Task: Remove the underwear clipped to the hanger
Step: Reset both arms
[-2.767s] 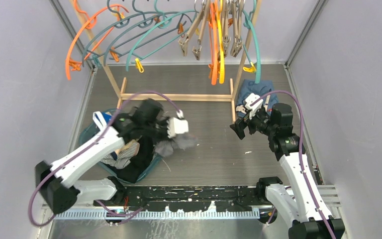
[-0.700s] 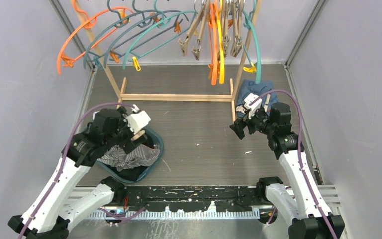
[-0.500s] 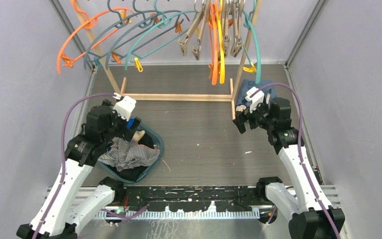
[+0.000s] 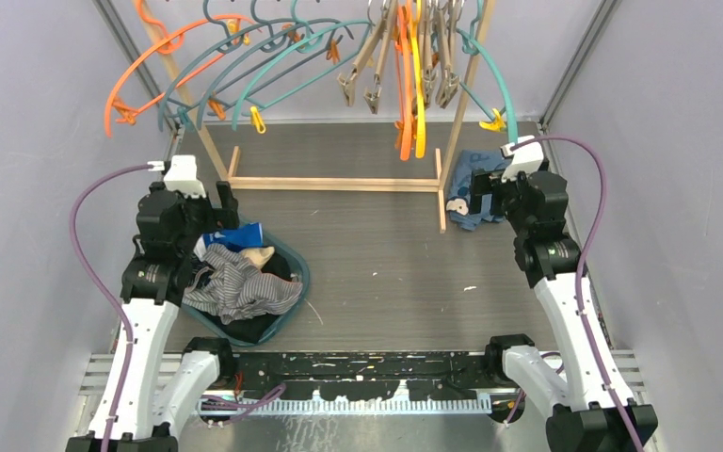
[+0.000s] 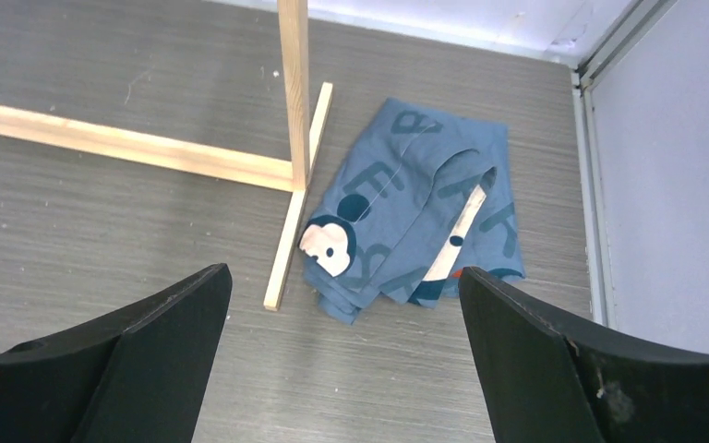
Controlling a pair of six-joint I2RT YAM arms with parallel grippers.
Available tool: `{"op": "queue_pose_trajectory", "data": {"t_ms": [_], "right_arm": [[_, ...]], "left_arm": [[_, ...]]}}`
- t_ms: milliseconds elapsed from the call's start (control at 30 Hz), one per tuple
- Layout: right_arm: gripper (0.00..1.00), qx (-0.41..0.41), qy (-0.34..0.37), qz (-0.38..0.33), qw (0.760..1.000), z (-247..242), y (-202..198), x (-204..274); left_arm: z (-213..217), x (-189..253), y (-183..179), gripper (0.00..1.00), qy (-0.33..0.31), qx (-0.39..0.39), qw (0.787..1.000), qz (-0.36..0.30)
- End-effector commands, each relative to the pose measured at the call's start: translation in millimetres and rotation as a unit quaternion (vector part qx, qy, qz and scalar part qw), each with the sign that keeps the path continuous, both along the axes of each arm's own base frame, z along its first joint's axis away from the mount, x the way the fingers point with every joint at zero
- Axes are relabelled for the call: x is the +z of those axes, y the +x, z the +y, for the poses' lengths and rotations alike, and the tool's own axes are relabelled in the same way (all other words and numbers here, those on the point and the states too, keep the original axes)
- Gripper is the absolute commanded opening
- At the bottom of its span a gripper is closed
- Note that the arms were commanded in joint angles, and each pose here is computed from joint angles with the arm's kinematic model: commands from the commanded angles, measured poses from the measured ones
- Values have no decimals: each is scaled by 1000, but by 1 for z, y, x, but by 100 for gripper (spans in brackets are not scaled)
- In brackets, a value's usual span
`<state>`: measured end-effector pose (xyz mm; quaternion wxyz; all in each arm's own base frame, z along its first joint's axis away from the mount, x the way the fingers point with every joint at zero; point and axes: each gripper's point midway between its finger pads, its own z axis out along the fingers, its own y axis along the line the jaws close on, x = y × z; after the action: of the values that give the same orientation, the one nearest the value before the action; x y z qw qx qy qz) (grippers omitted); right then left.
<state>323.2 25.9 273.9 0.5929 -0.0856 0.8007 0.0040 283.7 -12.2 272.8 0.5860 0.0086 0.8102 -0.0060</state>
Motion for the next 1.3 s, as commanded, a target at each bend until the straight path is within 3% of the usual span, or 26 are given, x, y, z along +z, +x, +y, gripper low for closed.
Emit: {"op": "queue_pose_trajectory", "data": {"t_ms": [0, 333, 600, 1267], "right_arm": [[100, -20, 20, -96, 995, -6, -3, 36], [100, 96, -41, -72, 992, 19, -42, 5], [100, 55, -37, -101, 993, -2, -57, 27], [100, 52, -45, -100, 993, -6, -60, 27]], "left_arm": [[-15, 24, 19, 98, -51, -34, 996, -72], [-34, 8, 2, 98, -12, -115, 991, -65], [-45, 20, -14, 98, -4, -155, 986, -63], [-28, 39, -26, 98, 16, -114, 991, -68]]}}
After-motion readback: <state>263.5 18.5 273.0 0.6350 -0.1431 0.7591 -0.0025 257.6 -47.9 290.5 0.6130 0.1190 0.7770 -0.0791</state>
